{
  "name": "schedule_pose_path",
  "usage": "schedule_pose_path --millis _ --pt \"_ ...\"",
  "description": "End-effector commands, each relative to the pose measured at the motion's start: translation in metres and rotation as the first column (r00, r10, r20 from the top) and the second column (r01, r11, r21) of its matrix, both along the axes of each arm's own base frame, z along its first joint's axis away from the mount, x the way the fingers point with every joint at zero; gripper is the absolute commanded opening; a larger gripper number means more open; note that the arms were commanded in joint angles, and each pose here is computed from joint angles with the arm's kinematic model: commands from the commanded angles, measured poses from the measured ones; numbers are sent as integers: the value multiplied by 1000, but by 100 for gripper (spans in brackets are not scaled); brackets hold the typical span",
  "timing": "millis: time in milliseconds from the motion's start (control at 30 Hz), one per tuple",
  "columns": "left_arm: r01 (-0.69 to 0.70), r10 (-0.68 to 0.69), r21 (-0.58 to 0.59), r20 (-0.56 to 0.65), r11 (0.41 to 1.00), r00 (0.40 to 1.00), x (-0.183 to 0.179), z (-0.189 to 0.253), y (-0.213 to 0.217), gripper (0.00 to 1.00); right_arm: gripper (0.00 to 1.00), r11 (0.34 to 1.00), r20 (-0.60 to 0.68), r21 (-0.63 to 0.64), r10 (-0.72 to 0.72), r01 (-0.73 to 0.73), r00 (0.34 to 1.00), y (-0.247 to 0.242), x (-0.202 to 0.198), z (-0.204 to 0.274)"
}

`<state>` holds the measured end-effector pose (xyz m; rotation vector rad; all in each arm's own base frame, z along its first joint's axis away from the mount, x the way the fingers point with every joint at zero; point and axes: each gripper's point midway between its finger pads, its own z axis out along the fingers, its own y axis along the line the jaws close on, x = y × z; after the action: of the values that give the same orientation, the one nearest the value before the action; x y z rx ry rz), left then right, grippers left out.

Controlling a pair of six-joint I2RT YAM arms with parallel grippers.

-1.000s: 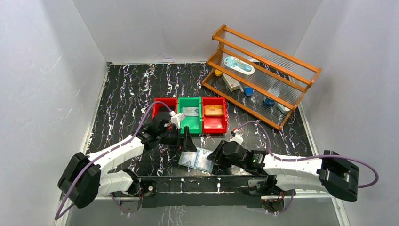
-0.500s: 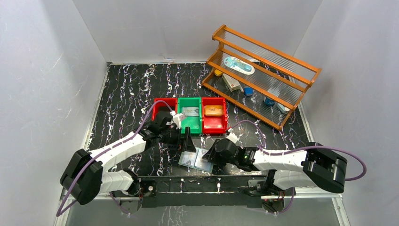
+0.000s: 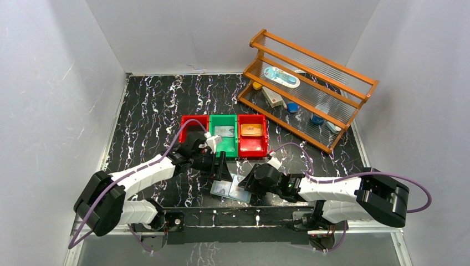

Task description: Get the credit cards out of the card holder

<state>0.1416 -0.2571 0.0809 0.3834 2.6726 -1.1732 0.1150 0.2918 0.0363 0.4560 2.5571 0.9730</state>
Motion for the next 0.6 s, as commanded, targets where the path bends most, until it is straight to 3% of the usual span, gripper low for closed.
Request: schedule_pose_path --millis 0,567 --pt "43 -45 -48 -24 998 999 -11 1 -12 66 49 998 -24 -55 -22 21 999 -15 -3 -16" --pt "34 -36 -22 -94 999 995 -16 -37 -27 47 49 995 -45 -79 -60 57 997 -33 -7 -31"
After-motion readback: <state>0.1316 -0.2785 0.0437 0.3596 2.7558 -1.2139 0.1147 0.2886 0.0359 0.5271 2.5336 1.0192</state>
